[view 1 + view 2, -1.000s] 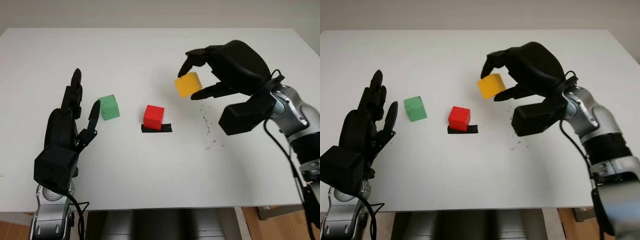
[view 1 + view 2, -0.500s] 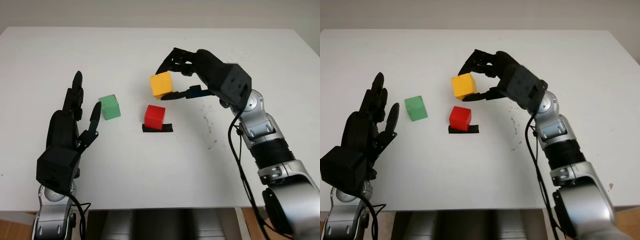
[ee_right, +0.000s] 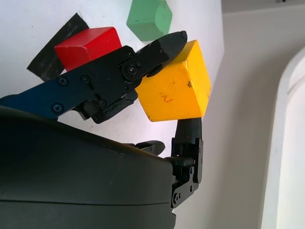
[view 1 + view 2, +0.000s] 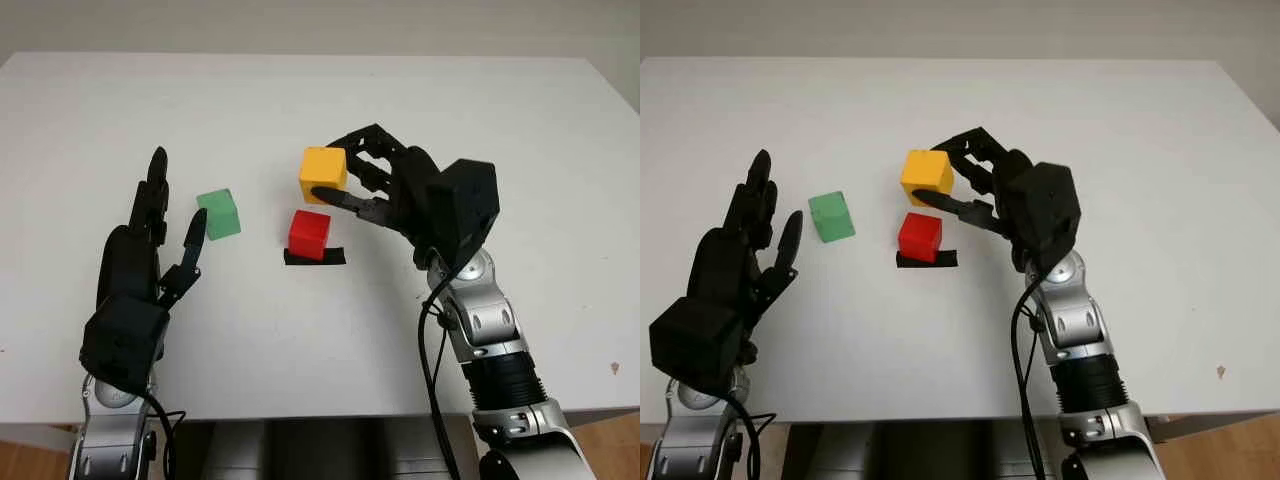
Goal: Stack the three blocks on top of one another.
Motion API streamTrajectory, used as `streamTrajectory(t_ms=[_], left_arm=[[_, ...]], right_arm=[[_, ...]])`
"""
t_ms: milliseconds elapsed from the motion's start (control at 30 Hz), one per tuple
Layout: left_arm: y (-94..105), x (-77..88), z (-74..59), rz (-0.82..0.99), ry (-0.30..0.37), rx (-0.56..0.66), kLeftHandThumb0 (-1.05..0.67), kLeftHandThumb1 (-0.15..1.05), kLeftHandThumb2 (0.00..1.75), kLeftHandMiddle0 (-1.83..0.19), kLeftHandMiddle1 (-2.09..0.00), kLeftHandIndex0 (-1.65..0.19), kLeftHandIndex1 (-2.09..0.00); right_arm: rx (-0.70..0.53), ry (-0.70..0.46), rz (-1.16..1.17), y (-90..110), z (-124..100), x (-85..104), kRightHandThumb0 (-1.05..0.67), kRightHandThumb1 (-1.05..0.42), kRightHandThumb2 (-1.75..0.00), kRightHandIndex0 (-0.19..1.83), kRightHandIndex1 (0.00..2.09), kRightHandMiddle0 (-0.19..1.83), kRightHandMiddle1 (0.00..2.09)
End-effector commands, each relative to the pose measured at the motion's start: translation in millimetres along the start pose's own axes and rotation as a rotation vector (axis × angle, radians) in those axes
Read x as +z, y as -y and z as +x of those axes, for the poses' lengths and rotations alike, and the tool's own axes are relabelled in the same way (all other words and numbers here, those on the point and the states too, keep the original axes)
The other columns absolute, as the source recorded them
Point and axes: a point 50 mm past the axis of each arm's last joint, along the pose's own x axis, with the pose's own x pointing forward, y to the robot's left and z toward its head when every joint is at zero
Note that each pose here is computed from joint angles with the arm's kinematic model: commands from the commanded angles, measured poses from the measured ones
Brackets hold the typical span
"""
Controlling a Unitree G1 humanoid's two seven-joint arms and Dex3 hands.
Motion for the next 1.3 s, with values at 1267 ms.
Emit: streamTrajectory(t_ms=[1267], left_arm=[[4.3,-0.3,-2.8,-0.03,0.008,0.017,-0.62,1.05,0.53,-0.03,-0.05,-0.02,-0.05]], right_arm=[[0.055,-0.164,0.143,-23.6,5.5,-18.5,-0.44,-0.98,-0.06,0.35,0.04,0.25,1.73]])
